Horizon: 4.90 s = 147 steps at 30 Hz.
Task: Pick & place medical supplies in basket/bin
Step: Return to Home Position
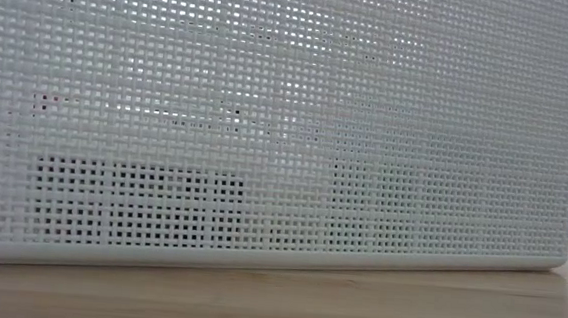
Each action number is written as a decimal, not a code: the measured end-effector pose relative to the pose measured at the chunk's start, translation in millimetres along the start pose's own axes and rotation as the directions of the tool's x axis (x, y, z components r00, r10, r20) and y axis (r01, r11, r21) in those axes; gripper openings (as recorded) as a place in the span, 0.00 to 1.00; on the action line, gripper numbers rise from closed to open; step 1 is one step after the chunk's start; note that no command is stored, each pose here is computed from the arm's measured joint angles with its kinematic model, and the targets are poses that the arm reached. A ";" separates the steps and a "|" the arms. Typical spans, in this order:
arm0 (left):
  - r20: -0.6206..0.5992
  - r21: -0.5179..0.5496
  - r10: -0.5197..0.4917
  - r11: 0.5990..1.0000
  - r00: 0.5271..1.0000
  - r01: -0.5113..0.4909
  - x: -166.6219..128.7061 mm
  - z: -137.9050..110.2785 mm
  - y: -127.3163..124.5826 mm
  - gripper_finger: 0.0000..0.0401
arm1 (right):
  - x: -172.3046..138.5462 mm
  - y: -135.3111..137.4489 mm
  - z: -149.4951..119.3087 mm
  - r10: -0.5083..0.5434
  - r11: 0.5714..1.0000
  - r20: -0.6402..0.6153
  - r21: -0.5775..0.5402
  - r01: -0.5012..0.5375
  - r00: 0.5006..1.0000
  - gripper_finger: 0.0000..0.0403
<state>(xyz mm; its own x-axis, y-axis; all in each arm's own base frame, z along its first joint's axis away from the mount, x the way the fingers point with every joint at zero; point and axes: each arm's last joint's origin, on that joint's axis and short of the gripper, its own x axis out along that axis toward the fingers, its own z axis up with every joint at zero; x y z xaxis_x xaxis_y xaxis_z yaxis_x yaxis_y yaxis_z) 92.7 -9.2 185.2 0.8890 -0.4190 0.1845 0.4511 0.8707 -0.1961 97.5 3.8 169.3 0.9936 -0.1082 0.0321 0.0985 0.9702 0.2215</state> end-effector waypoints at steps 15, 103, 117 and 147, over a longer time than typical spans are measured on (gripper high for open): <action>0.005 -0.012 0.075 0.997 0.997 -0.074 0.5 -1.7 1.3 0.57 | 0.0 0.0 0.0 0.000 1.000 0.000 0.000 0.000 1.000 0.78; -0.077 -0.040 0.379 0.923 0.922 -0.383 3.1 -12.4 18.6 0.57 | 0.0 0.0 0.0 0.000 1.000 0.000 0.000 0.000 1.000 0.79; -0.077 -0.041 0.380 0.923 0.922 -0.383 3.1 -12.4 18.7 0.57 | 0.0 0.0 0.0 0.000 1.000 0.000 0.000 0.000 1.000 0.80; -0.076 -0.041 0.380 0.923 0.922 -0.383 3.1 -12.4 18.6 0.57 | 0.0 0.0 0.0 0.000 1.000 0.000 0.000 0.000 1.000 0.79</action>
<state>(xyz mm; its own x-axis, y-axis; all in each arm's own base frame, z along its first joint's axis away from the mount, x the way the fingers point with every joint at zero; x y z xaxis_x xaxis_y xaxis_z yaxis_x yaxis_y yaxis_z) 104.8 2.6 170.2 0.9969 -0.0755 0.0220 0.0787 0.9536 -0.2907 97.5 3.7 169.3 0.9936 -0.1083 0.0324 0.0985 0.9702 0.2214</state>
